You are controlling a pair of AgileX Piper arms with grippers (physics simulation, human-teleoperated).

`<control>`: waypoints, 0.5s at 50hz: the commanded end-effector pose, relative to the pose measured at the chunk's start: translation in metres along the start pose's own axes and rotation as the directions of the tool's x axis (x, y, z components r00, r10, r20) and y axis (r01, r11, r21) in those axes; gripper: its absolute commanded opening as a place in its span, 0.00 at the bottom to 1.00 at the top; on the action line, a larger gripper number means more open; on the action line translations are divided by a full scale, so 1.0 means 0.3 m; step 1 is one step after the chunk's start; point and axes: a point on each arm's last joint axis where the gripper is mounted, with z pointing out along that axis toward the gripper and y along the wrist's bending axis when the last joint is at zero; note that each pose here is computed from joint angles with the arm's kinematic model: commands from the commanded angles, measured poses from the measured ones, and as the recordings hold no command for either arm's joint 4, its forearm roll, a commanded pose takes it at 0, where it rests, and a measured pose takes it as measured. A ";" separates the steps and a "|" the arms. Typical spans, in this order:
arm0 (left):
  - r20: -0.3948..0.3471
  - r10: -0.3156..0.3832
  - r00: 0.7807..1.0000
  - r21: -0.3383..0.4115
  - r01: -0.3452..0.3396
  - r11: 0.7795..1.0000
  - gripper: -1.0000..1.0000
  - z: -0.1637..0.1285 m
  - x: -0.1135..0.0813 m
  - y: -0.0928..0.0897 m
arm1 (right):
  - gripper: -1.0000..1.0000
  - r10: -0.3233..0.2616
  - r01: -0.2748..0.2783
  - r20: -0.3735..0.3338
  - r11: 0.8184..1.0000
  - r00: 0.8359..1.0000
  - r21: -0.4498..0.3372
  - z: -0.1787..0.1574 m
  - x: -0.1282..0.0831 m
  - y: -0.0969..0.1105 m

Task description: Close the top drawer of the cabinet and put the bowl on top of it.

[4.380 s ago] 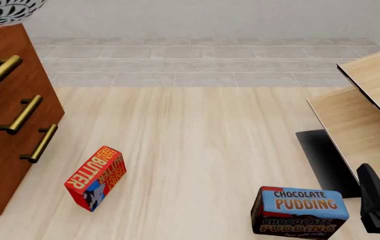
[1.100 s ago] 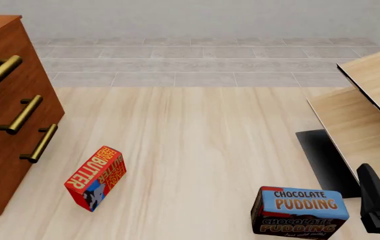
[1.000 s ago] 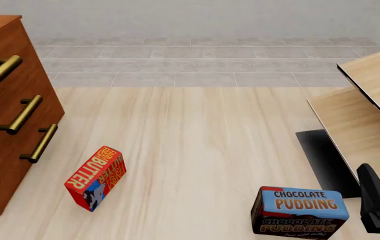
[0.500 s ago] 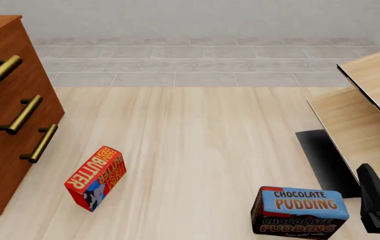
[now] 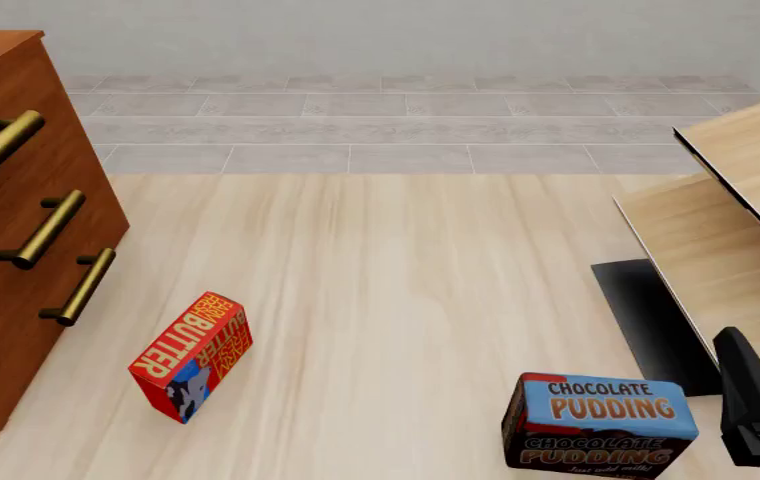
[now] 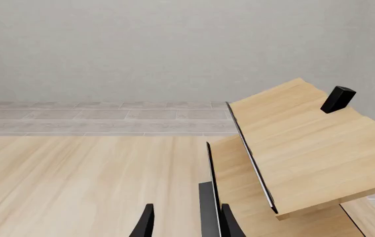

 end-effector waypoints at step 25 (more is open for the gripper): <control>0.055 -0.026 0.998 0.073 0.022 0.997 1.00 -0.251 -0.008 -0.033 | 1.00 0.000 0.000 0.000 1.000 1.000 0.000 0.000 0.001 0.000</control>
